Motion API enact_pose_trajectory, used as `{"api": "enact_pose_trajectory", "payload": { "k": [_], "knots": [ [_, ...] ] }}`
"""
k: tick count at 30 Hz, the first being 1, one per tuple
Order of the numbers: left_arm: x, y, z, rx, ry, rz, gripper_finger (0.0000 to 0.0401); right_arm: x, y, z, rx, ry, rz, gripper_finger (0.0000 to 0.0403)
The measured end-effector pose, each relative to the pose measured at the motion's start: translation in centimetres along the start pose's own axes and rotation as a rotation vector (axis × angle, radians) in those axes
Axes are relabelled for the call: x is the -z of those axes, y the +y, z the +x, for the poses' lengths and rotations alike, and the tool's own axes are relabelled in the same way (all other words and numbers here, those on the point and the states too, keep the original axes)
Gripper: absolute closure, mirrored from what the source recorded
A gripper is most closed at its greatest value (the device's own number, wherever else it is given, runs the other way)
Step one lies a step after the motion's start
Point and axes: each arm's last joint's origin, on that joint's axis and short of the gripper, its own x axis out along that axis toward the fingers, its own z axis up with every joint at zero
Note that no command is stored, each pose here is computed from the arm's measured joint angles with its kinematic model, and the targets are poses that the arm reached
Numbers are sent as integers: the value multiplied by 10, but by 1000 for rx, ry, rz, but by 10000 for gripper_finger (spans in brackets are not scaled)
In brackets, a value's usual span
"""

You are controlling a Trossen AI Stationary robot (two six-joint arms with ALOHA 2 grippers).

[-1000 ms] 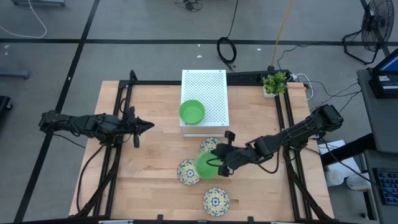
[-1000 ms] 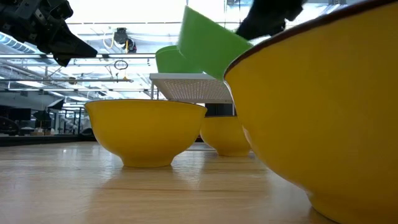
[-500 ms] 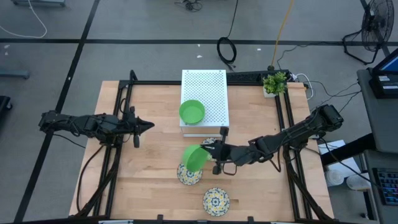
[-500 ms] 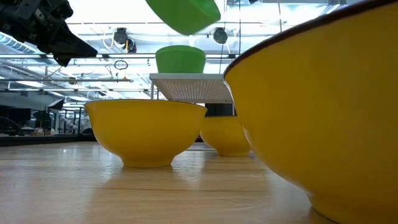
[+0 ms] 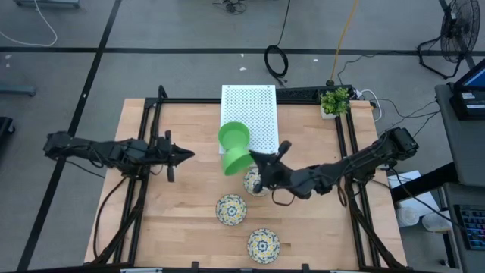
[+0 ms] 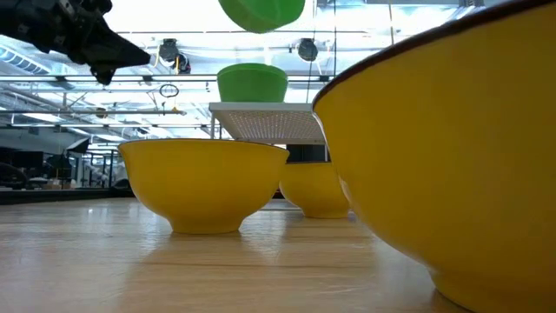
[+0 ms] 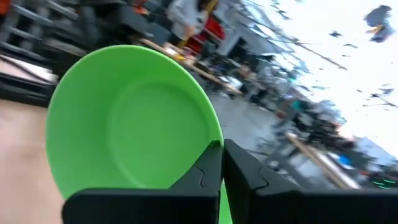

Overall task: Pick & Place Mini bowls
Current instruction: Stack the green bowl on the shelf

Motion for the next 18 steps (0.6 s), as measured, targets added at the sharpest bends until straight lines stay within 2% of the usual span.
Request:
{"api": "enact_pose_trajectory", "payload": {
  "k": [6,11,14,18],
  "knots": [
    [-5,-7,19,6,-48,36,380,4,-10,9,146,84,-82,403],
    [-10,-13,34,13,-123,53,380,5,-21,19,210,103,-93,403],
    [-19,-16,39,20,-231,87,380,6,-26,25,232,106,-81,403],
    [-31,-24,42,46,-388,208,380,7,-32,33,218,75,-69,403]
  ]
}}
